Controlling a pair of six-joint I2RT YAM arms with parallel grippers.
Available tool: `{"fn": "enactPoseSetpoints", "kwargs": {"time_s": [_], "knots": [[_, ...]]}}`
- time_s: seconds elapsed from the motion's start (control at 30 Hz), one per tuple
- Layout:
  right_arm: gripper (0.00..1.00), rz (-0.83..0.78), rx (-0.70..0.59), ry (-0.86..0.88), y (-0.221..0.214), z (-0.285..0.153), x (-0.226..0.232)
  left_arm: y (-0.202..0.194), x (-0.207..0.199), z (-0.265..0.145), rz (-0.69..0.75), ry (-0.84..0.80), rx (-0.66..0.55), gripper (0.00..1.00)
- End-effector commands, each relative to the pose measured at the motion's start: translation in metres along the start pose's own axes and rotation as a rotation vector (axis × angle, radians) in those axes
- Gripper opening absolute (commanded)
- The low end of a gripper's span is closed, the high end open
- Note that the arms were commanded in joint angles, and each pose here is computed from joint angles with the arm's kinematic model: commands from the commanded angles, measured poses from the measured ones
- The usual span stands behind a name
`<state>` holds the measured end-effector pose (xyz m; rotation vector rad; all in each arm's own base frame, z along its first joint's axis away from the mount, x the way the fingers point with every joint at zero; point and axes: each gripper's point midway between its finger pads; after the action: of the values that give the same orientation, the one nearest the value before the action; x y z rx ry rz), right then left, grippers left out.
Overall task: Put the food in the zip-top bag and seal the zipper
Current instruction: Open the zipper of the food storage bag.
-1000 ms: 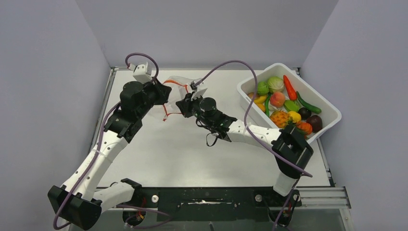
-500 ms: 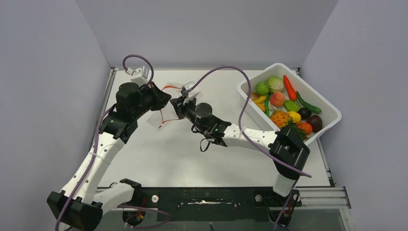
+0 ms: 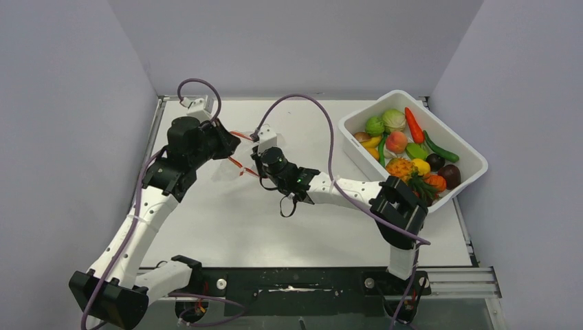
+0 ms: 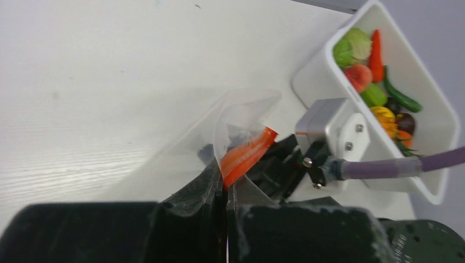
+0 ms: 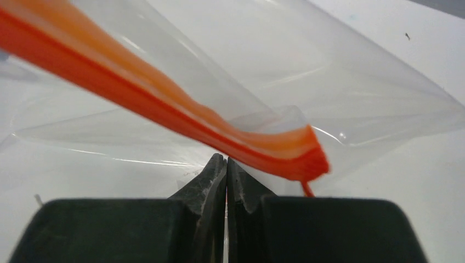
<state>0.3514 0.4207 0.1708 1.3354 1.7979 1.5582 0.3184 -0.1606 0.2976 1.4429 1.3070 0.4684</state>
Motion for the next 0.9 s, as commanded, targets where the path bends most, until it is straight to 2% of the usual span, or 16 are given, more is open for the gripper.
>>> {"fn": "enactPoseSetpoints", "kwargs": {"time_s": [0.0, 0.17, 0.27, 0.4, 0.5, 0.7, 0.77, 0.87], "knots": [[0.00, -0.015, 0.148, -0.181, -0.017, -0.031, -0.035, 0.052, 0.043, -0.008, 0.222, 0.250, -0.139, 0.00], [0.00, 0.015, 0.170, -0.225, -0.026, -0.050, -0.044, 0.047, 0.056, 0.008, 0.285, 0.290, -0.143, 0.00], [0.00, 0.030, 0.159, -0.226, -0.012, -0.053, -0.039, 0.036, 0.060, 0.015, 0.289, 0.287, -0.140, 0.00], [0.02, 0.107, 0.112, -0.096, 0.023, -0.057, -0.007, 0.020, 0.059, 0.021, 0.257, 0.252, -0.131, 0.00], [0.24, 0.238, 0.044, 0.015, 0.060, -0.065, 0.021, 0.009, 0.052, 0.024, 0.202, 0.203, -0.133, 0.00], [0.49, 0.559, -0.099, 0.067, 0.114, -0.090, 0.032, -0.001, 0.050, 0.026, 0.150, 0.178, -0.146, 0.00], [0.55, 0.660, -0.094, 0.083, 0.124, -0.100, 0.035, -0.005, 0.052, 0.026, 0.147, 0.184, -0.141, 0.00], [0.57, 0.687, -0.102, 0.164, 0.136, -0.116, 0.044, -0.009, 0.054, 0.028, 0.140, 0.186, -0.137, 0.00]]}}
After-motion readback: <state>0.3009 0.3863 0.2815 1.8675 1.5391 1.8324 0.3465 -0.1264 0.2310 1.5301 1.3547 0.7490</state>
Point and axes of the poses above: each gripper's point midway between its finger pads, its own z axis out along the fingers, its own x axis along the line the jaws close on, y = z × x, and after that the axes turned 13 degrees about z, right-handed
